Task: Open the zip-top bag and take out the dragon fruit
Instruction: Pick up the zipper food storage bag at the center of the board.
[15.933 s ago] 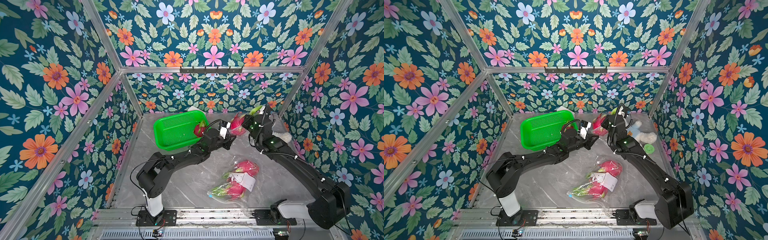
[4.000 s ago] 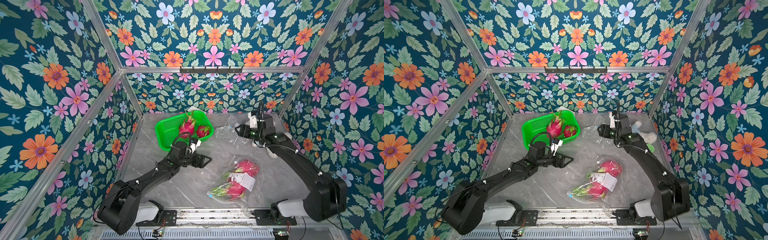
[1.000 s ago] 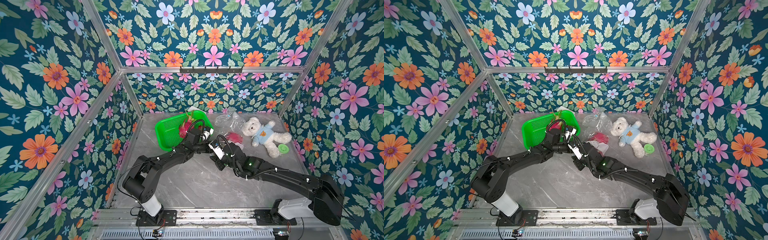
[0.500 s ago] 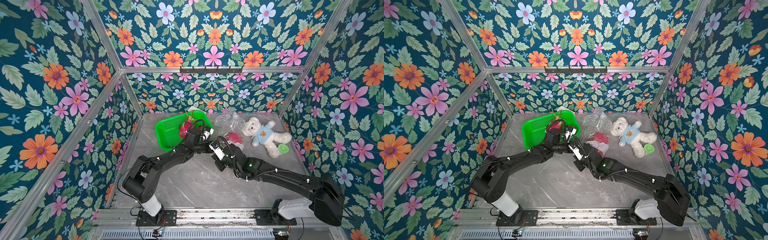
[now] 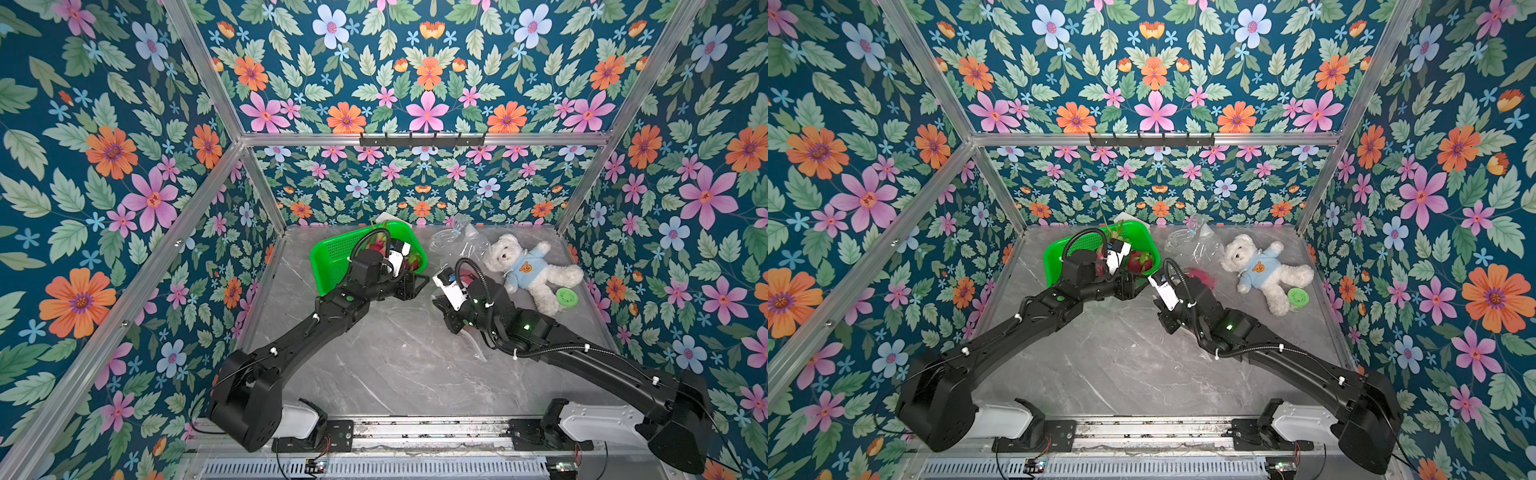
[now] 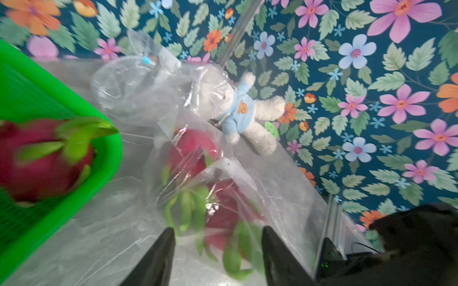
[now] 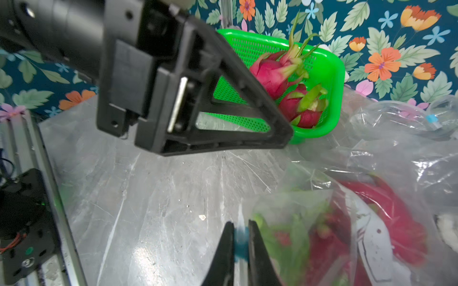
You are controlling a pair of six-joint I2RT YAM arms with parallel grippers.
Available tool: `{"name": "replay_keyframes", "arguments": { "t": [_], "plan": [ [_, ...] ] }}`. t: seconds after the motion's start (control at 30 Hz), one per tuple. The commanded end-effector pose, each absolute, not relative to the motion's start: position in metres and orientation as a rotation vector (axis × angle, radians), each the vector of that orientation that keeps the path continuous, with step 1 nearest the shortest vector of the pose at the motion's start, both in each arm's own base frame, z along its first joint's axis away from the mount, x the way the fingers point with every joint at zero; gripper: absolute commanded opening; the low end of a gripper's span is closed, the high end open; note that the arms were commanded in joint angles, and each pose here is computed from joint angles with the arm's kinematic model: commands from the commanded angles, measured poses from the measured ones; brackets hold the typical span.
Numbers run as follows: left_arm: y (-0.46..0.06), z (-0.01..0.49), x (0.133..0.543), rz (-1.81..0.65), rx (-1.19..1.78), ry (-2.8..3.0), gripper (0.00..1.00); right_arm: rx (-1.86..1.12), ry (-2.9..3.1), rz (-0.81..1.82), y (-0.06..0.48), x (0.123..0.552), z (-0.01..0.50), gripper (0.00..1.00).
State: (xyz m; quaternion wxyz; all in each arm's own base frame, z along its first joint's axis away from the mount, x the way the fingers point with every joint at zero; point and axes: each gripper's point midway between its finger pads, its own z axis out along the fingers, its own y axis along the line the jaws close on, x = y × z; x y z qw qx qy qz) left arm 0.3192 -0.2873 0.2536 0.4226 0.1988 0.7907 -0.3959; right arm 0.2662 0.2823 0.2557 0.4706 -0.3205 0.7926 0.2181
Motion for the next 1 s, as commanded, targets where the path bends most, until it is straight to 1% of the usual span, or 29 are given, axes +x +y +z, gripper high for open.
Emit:
{"name": "replay_keyframes", "arguments": {
  "t": [0.0,0.03,0.07,0.17,0.3,0.5,0.7,0.83,0.97],
  "plan": [
    [-0.265,0.269,0.327,-0.817,0.473,1.894,0.81,-0.795,1.912,0.645,0.279,0.258,0.281,0.0],
    [-0.26,0.279,0.328,-0.799,0.451,1.859,0.94,-0.795,1.898,0.661,0.277,0.257,0.291,0.0],
    [-0.256,0.285,0.328,-0.787,0.437,1.835,0.99,-0.797,1.886,0.665,0.275,0.256,0.298,0.0],
    [-0.251,0.301,0.328,-0.766,0.428,1.788,0.99,-0.829,1.86,0.67,0.274,0.25,0.32,0.0],
    [-0.259,0.316,0.321,-0.782,0.534,1.734,0.99,-0.862,1.845,0.714,0.278,0.244,0.336,0.0],
    [-0.269,0.331,0.296,-0.811,0.74,1.598,0.99,-0.865,1.899,0.751,0.283,0.246,0.321,0.0],
    [-0.283,0.326,0.275,-0.88,0.929,1.504,0.99,-0.795,1.972,0.865,0.275,0.259,0.307,0.0],
    [-0.295,0.32,0.261,-0.987,1.024,1.466,0.95,-0.743,1.966,0.936,0.264,0.264,0.311,0.0],
    [-0.301,0.31,0.259,-1.035,1.06,1.477,0.95,-0.719,1.968,0.962,0.256,0.265,0.312,0.0]
  ]
}}
